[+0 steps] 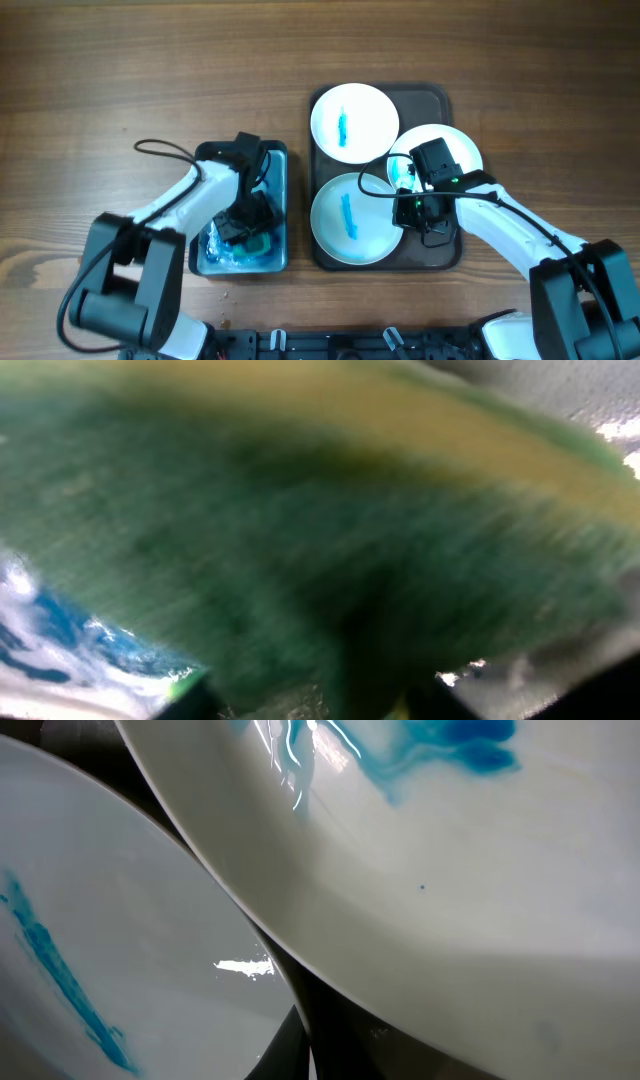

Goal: Clean dirty plates on tray and stack at the side
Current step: 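Grasp the green sponge with the left gripper and lift it from the water, then scrub the bottom-left plate with the sponge held in the left gripper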

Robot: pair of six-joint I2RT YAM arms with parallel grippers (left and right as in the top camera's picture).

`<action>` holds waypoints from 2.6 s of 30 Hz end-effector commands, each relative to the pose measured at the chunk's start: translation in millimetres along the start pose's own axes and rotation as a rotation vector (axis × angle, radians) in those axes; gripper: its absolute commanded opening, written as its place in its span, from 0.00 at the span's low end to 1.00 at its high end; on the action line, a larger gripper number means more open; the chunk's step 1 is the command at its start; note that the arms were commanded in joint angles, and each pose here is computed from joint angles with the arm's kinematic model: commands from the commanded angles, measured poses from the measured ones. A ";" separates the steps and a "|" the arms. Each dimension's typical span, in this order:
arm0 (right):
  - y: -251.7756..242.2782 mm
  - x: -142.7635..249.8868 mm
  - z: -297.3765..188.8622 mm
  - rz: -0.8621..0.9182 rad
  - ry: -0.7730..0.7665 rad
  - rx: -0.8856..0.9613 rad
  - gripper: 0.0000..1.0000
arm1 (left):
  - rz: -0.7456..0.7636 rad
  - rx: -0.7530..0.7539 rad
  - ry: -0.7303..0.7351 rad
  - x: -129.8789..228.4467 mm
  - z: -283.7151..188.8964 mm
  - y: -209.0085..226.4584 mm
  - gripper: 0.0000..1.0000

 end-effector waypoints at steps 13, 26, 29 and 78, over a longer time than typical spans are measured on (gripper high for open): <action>-15.3 -2.4 7.7 0.029 -0.013 0.097 0.06 | 0.047 -0.049 -0.080 -19.9 -46.0 -7.1 0.61; -15.3 -2.4 7.7 0.030 -0.013 0.097 0.07 | -0.025 -0.106 -0.039 -4.9 -10.0 16.9 0.47; -15.2 -2.6 7.7 0.029 -0.014 0.096 0.10 | -0.062 -0.098 -0.047 -1.9 8.3 23.2 0.20; -18.3 -9.9 5.4 -0.027 -0.022 0.039 0.04 | 0.357 0.063 -0.150 32.3 -8.7 -148.4 0.04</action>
Point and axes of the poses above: each gripper's point midway between its finger pads, its own z axis out along the fingers, its own y axis along the line the jaws close on, x = y × z, the point moved 3 cm from there along -z, back along the fingers, and after that the axes turned 8 degrees about -z, right-handed, at the moved point
